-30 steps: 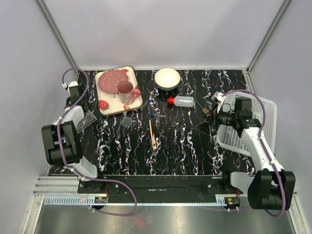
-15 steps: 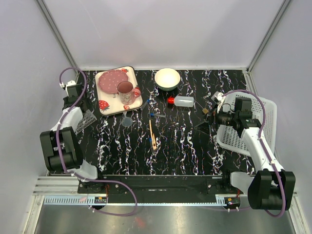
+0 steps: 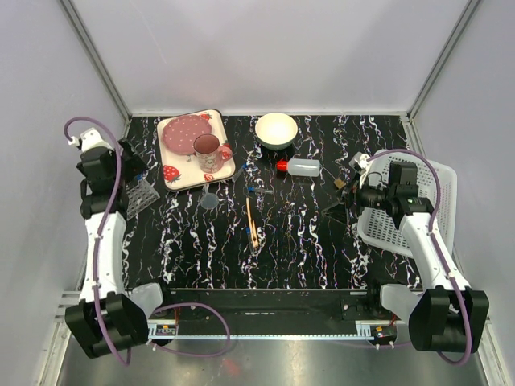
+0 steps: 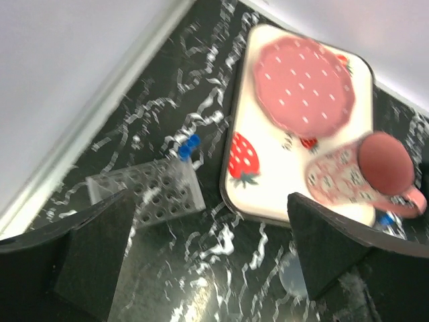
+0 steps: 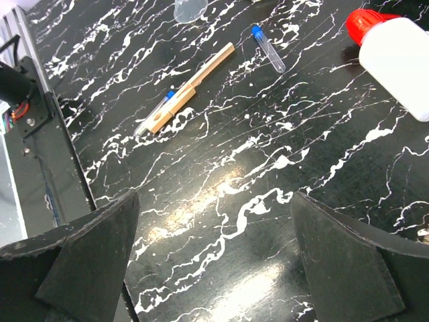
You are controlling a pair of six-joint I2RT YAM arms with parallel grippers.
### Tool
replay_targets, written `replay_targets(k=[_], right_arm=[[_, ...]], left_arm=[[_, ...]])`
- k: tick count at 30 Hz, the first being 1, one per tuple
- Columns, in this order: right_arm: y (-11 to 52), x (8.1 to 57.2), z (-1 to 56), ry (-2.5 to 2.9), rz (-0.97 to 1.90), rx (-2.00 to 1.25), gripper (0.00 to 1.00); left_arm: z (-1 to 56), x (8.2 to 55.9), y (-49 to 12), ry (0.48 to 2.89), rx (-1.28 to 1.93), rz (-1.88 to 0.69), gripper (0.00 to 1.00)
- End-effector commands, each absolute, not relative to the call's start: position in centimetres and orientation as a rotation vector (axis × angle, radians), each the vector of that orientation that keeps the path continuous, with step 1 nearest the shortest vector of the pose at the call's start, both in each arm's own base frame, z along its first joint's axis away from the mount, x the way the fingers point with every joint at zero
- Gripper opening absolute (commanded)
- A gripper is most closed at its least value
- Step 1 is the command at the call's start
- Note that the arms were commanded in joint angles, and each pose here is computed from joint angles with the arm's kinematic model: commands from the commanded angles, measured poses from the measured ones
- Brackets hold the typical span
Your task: Organize the chemistry lab equipment
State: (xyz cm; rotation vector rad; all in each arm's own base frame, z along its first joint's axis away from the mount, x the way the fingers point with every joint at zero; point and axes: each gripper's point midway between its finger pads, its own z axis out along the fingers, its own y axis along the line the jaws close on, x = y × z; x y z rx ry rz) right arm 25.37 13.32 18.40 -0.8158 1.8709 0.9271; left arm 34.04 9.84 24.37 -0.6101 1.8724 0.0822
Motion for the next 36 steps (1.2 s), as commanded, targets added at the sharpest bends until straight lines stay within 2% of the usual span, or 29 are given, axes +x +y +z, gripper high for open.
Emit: replay_targets(k=[1, 5, 7, 11, 17, 18, 20, 21, 25, 36], right_arm=[[13.4, 25.6, 20.0, 1.879, 0.959, -0.833, 1.0], [13.3, 26.3, 20.5, 1.941, 0.909, -0.96, 1.0], [14.0, 26.0, 18.8, 2.057, 0.878, -1.036, 0.99], [18.4, 26.1, 17.9, 2.108, 0.74, -1.278, 0.99], [23.0, 30.5, 15.2, 2.128, 0.487, -1.49, 0.96], [23.9, 31.3, 13.0, 2.166, 0.447, -1.542, 0.94], [25.7, 33.8, 13.2, 2.136, 0.403, -1.551, 0.9], [26.2, 34.7, 10.9, 2.182, 0.378, -1.577, 0.89], [28.8, 38.2, 9.5, 2.161, 0.326, -1.584, 0.83], [32.2, 40.8, 5.0, 2.178, 0.315, -1.612, 0.77]], left_arm=[[21.3, 31.9, 4.6, 2.007, -0.502, -0.2, 0.99], [20.7, 29.6, -0.2, 2.023, -0.416, -0.47, 0.99], [19.7, 28.4, -2.7, 2.05, -0.38, -0.63, 0.99], [19.0, 26.0, -6.2, 2.078, -0.366, -0.821, 0.99], [18.1, 23.4, -8.7, 2.124, -0.346, -0.888, 0.99], [18.0, 23.3, -8.7, 2.136, -0.347, -0.868, 0.99], [18.2, 23.1, -8.9, 2.138, -0.323, -0.859, 0.99], [18.2, 23.1, -8.8, 2.136, -0.328, -0.854, 0.99], [18.6, 23.0, -8.5, 2.112, -0.336, -0.823, 0.99], [18.9, 23.1, -7.9, 2.086, -0.35, -0.783, 0.99]])
